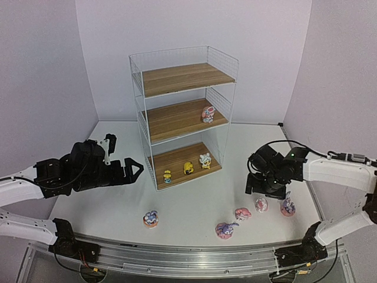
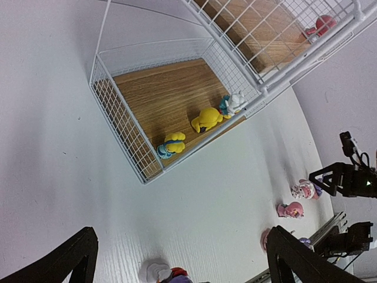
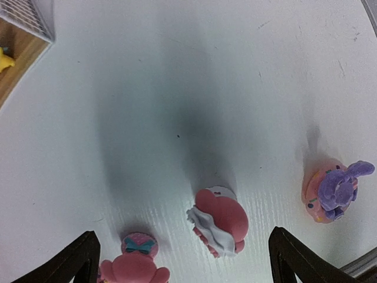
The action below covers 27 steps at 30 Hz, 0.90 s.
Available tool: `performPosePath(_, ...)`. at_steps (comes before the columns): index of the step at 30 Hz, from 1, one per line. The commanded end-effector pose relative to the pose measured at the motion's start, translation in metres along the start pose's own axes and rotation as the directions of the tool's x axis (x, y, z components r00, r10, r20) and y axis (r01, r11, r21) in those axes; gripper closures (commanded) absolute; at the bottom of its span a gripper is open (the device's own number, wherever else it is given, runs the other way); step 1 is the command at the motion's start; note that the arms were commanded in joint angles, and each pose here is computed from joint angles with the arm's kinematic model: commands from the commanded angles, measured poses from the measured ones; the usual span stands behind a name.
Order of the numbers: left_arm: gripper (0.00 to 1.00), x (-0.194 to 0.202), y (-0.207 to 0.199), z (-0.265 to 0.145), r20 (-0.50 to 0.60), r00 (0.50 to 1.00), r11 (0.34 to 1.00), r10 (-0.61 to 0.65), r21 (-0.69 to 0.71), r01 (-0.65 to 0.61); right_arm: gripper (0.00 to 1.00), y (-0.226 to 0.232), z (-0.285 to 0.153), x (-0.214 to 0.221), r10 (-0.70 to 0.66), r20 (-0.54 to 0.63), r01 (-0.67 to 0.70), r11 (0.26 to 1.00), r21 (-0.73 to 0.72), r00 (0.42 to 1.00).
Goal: Place and organize the plastic toys onto the shelf
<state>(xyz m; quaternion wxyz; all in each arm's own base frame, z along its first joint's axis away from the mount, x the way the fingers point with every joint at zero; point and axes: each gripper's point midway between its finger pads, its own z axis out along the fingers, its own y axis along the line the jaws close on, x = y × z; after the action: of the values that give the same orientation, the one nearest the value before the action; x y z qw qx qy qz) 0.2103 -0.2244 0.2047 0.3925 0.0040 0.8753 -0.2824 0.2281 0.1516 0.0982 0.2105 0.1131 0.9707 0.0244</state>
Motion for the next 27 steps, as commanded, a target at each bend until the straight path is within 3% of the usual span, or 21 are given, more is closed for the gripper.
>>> performPosePath(1,0.0,-0.002,-0.008,-0.001,0.008,1.0,0.999,0.0,0.046,-0.001,0.07,-0.023,0.026,0.009,0.064,-0.066,-0.055,0.99,0.131,0.996)
performPosePath(16,0.0,0.0,-0.007,-0.002,0.016,1.0,0.998,-0.016,0.062,0.015,0.36,-0.027,0.062,0.032,0.104,-0.128,-0.091,0.99,0.106,0.986)
performPosePath(23,0.0,-0.001,-0.009,-0.002,0.015,1.0,0.997,-0.021,0.07,0.02,0.71,-0.029,0.058,0.026,0.085,-0.091,-0.076,0.992,0.1,0.992)
performPosePath(27,0.0,-0.002,-0.014,-0.003,0.011,1.0,0.996,-0.012,0.09,0.011,0.81,-0.026,0.05,0.02,0.065,-0.072,-0.061,0.996,0.065,0.995)
